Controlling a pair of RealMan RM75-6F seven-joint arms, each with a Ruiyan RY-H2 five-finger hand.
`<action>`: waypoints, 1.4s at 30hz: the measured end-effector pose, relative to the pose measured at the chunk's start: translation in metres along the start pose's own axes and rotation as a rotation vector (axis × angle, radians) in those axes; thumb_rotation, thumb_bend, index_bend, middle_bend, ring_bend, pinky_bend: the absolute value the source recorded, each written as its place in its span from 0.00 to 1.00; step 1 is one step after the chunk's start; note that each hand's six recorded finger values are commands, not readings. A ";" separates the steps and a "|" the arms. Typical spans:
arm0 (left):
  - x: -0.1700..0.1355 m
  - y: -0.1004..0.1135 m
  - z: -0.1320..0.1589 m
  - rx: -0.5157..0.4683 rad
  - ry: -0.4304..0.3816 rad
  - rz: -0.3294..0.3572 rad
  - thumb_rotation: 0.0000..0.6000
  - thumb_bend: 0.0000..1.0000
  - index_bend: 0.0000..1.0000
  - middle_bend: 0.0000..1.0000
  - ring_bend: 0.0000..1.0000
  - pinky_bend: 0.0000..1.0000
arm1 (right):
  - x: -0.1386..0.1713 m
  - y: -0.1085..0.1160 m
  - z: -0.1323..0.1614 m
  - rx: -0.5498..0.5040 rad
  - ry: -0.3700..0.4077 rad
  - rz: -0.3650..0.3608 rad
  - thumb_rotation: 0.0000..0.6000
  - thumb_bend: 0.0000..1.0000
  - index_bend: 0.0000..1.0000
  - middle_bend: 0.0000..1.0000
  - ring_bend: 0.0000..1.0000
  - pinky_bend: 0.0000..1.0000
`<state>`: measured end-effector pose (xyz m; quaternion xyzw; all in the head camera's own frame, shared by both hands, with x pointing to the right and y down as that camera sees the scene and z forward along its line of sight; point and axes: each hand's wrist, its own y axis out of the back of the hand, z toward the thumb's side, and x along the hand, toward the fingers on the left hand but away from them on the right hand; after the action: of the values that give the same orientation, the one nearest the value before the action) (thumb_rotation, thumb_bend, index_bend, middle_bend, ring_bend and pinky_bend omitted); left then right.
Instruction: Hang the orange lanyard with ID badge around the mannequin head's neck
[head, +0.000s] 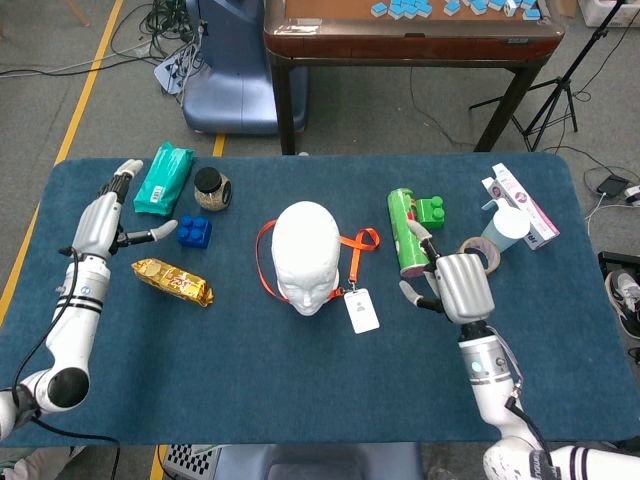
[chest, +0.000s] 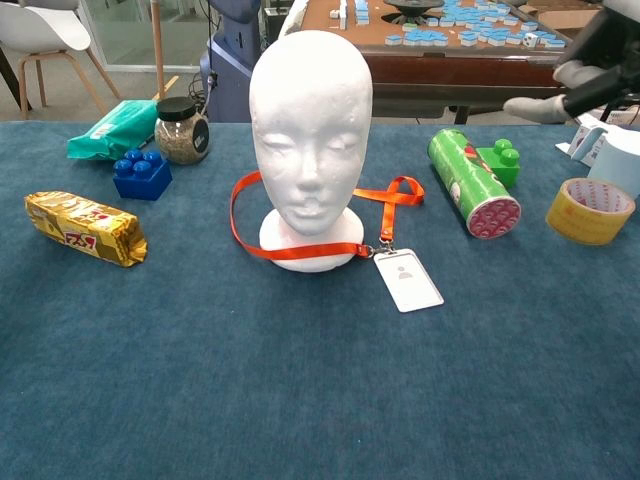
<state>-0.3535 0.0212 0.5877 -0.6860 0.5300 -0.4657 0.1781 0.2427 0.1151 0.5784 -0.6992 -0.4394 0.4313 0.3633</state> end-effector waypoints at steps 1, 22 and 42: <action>-0.006 0.002 -0.004 0.001 -0.004 -0.002 0.59 0.08 0.00 0.00 0.00 0.02 | 0.006 0.002 -0.002 0.007 0.009 0.004 1.00 0.29 0.21 0.93 0.94 0.94; -0.155 0.024 -0.131 0.183 0.085 0.090 0.90 0.14 0.04 0.01 0.00 0.11 | 0.086 -0.004 -0.074 0.295 0.043 0.265 1.00 0.60 0.38 0.99 1.00 0.95; -0.199 0.018 -0.134 0.124 0.079 0.095 1.00 0.14 0.09 0.07 0.03 0.11 | 0.044 -0.095 -0.056 0.385 0.073 0.489 1.00 0.73 0.30 1.00 1.00 1.00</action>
<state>-0.4757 0.2254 0.5525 -0.6290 0.5386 -0.5153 0.2210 0.2759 0.1820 0.6705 -0.7176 -0.1554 0.5557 0.3900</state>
